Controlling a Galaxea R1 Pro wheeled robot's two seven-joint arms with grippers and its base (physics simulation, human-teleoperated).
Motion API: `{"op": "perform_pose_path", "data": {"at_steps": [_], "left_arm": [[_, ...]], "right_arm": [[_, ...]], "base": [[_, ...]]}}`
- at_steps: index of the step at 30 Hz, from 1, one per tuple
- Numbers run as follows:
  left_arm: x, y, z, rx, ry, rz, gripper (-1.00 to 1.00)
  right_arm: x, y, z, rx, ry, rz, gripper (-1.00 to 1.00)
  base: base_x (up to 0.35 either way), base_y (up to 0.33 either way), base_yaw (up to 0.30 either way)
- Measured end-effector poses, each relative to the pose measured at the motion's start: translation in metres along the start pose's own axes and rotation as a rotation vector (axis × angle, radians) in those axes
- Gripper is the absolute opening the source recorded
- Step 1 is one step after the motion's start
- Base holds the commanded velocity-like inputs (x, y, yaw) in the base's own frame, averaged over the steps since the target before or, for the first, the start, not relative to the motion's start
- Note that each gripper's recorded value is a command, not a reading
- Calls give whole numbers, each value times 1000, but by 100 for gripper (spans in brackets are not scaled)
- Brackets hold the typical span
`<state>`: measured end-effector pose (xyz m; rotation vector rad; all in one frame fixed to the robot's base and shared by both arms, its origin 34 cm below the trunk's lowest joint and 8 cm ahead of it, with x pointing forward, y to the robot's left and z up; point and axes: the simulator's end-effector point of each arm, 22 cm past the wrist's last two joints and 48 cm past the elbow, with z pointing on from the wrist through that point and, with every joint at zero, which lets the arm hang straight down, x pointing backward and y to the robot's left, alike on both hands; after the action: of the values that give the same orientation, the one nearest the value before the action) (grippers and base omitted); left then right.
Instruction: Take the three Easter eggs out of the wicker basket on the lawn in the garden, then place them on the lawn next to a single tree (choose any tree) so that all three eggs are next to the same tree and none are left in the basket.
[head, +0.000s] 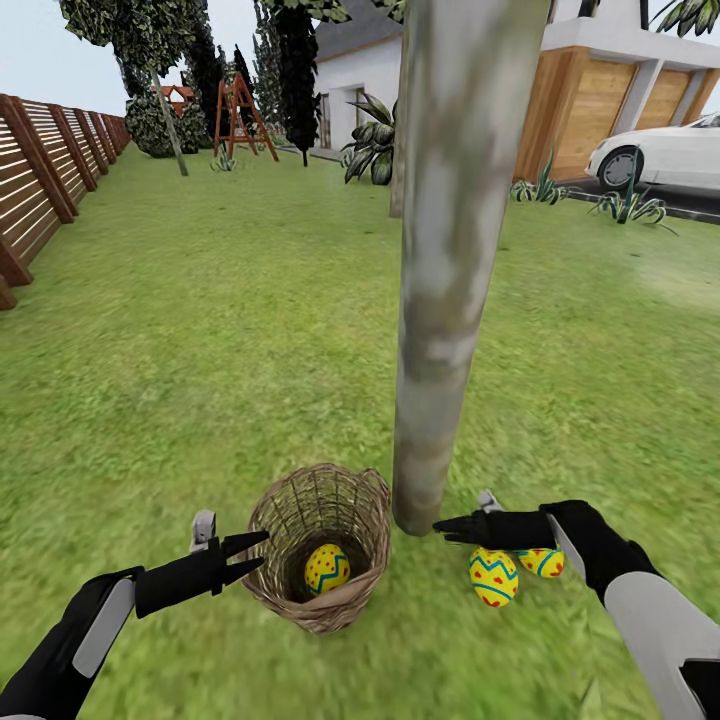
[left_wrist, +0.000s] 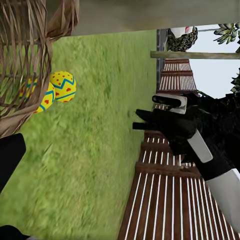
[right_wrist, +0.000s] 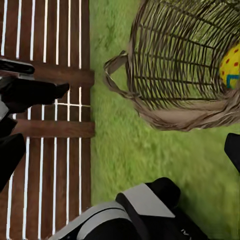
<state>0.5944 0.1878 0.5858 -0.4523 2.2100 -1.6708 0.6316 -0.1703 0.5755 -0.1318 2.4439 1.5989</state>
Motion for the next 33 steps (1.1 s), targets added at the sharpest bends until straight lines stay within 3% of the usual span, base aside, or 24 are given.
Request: {"op": "perform_pose_path", "data": {"at_steps": [5, 8, 16, 24, 33], "left_arm": [[0, 0, 0, 0, 0, 0, 100], [0, 0, 0, 0, 0, 0, 100], [0, -1, 1, 2, 0, 1, 100], [0, -1, 1, 2, 0, 1, 100], [0, -3, 1, 3, -3, 7, 100]], "right_arm": [[-10, 33, 28, -59, 2, -77, 100], [-9, 46, 47, -84, 11, -93, 100], [-4, 20, 58, 39, 14, -90, 100], [-2, 26, 72, 33, 20, -95, 100], [-3, 28, 72, 41, 18, -101, 100]], "base": [[0, 0, 0], [0, 0, 0], [0, 217, 0], [0, 279, -28], [0, 29, -236]]}}
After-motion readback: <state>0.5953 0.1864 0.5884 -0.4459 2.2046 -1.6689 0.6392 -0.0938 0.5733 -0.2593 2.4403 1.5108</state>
